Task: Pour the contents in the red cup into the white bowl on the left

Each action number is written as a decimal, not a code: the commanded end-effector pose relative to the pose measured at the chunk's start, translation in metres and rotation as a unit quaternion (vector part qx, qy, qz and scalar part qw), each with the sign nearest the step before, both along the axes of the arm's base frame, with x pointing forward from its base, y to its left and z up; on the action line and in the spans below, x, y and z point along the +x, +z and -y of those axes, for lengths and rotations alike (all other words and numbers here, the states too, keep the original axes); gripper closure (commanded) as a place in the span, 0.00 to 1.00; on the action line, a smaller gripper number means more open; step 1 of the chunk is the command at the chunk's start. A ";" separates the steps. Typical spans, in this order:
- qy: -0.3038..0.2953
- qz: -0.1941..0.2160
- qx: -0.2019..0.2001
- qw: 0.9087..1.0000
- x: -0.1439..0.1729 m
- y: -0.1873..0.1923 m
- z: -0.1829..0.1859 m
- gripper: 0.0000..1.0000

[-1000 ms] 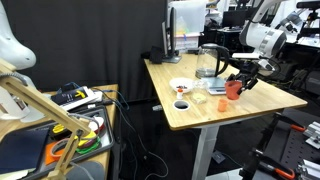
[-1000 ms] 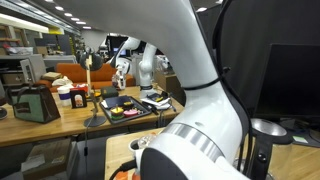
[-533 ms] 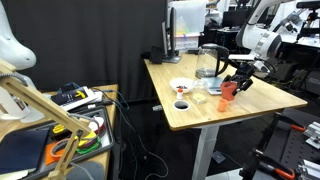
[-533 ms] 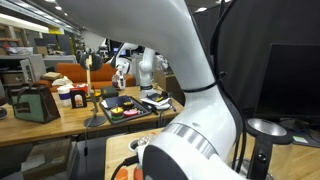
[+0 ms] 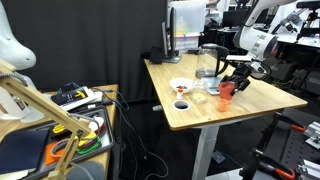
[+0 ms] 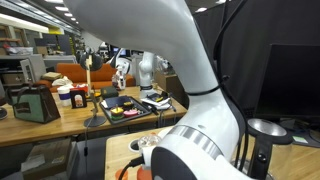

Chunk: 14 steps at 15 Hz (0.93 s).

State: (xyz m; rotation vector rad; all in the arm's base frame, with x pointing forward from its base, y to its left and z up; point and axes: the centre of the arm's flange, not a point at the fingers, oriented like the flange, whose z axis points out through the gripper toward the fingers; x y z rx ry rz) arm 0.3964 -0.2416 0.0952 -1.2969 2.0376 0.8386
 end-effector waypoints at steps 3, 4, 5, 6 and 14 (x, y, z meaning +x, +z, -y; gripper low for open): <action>0.011 0.024 0.018 0.999 0.003 0.008 0.003 0.00; 0.013 0.028 0.022 0.999 0.003 0.012 0.003 0.00; 0.014 0.036 0.026 0.999 0.002 0.018 0.003 0.00; 0.022 0.046 0.027 0.998 0.002 0.027 0.003 0.00; 0.016 0.035 0.018 0.999 0.006 0.021 0.003 0.00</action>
